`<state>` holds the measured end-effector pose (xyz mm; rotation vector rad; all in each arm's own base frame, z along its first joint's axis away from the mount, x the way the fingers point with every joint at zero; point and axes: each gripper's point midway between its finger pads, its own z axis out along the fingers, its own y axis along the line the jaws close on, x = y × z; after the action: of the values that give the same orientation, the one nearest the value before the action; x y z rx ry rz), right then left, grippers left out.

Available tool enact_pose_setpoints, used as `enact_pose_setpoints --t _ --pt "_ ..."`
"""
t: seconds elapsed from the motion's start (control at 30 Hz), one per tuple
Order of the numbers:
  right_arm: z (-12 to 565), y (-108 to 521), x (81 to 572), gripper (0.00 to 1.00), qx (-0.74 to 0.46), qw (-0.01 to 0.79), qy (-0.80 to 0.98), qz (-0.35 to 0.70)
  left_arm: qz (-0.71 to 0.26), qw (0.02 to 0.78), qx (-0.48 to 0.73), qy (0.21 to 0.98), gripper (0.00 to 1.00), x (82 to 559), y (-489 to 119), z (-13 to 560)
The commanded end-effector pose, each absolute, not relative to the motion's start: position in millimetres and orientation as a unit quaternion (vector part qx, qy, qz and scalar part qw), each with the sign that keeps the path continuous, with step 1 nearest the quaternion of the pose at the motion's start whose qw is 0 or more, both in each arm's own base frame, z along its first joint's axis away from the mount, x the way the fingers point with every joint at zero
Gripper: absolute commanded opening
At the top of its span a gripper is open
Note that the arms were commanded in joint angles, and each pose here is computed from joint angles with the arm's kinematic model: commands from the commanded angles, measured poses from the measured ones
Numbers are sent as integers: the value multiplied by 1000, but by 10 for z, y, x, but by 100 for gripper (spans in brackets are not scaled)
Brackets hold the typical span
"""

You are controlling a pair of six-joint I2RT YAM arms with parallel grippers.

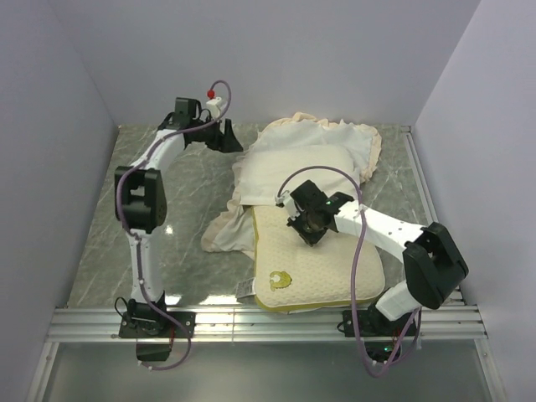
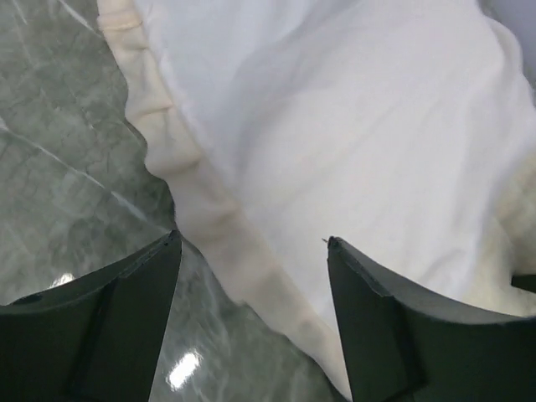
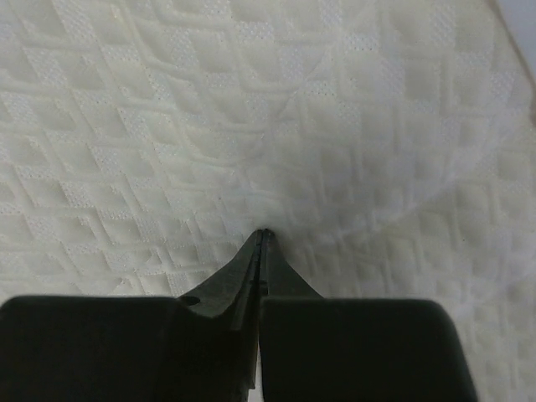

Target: Put the pillow into the pillowcase

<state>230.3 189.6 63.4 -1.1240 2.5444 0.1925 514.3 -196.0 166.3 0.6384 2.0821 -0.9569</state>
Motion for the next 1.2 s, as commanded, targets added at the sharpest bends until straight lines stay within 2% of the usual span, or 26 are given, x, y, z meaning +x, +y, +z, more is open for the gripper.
enact_pose_setpoints --t 0.0,0.1,0.13,0.2,0.23,0.27,0.3,0.33,0.4,0.43,0.47,0.53,0.57,0.63,0.7,0.73,0.77,0.83,0.93,1.0,1.03,1.07,1.1,1.13,1.17 --pt "547 1629 2152 1 -401 133 906 31 -395 309 206 840 75 5262 -2141 1159" --pt "461 1551 2171 11 -397 126 909 6 -425 268 204 840 57 5124 -2251 821" --pt "436 1494 2236 12 -392 128 911 -13 -444 257 206 834 45 5041 -2292 802" --pt "331 1424 2313 12 -384 117 915 -34 -464 227 215 829 32 4815 -2301 685" --pt "325 1432 2389 12 -378 121 917 -36 -484 227 237 811 17 4701 -2328 804" --pt "260 1347 2452 12 -365 109 923 -47 -494 208 239 810 7 4509 -2311 741" --pt "280 1347 2538 12 -359 114 925 -49 -497 204 266 800 0 4347 -2286 735" --pt "286 1337 2610 11 -354 119 926 -50 -502 215 290 786 0 4205 -2266 945" --pt "325 1303 2789 11 -344 132 928 -57 -497 196 320 783 0 3793 -2158 845" --pt "354 1317 2866 11 -341 142 928 -57 -487 214 341 775 0 3669 -2127 1018" --pt "348 1329 2918 12 -341 143 927 -56 -479 187 334 790 0 3404 -2046 836" --pt "457 1468 3095 12 -344 165 923 -44 -468 179 355 789 0 3085 -2005 857" --pt "429 1514 3148 12 -345 164 923 -40 -461 144 354 801 0 2802 -1959 687" --pt "529 1680 3338 12 -345 185 920 -23 -450 136 385 794 0 2540 -2036 680" --pt "566 1844 3509 11 -345 194 918 -7 -451 122 359 808 12 2366 -2029 639" --pt "575 1871 3538 11 -345 192 919 -5 -446 144 358 807 29 2401 -2019 732" --pt "574 1891 3565 11 -344 191 919 -4 -443 157 353 809 36 2431 -2003 760" --pt "647 1882 3622 12 -337 202 920 4 -429 198 337 814 47 2568 -1895 972" --pt "864 1795 3611 15 -309 221 925 33 -367 286 328 822 54 2855 -1670 1341" --pt "1098 1772 3522 24 -286 232 927 68 -317 331 337 823 56 2983 -1569 1483" --pt "1168 1810 3421 31 -282 228 927 100 -272 361 332 828 62 3068 -1459 1572" --pt "1357 1783 3370 41 -271 246 924 116 -259 372 332 827 63 3093 -1430 1601" --pt "1392 1772 3273 45 -267 240 925 126 -244 390 338 821 64 3131 -1428 1675" --pt "1451 1792 3207 47 -263 241 924 140 -237 397 342 818 71 3149 -1449 1706" --pt "1578 1864 3114 49 -255 246 919 173 -224 404 344 818 85 3185 -1448 1711"
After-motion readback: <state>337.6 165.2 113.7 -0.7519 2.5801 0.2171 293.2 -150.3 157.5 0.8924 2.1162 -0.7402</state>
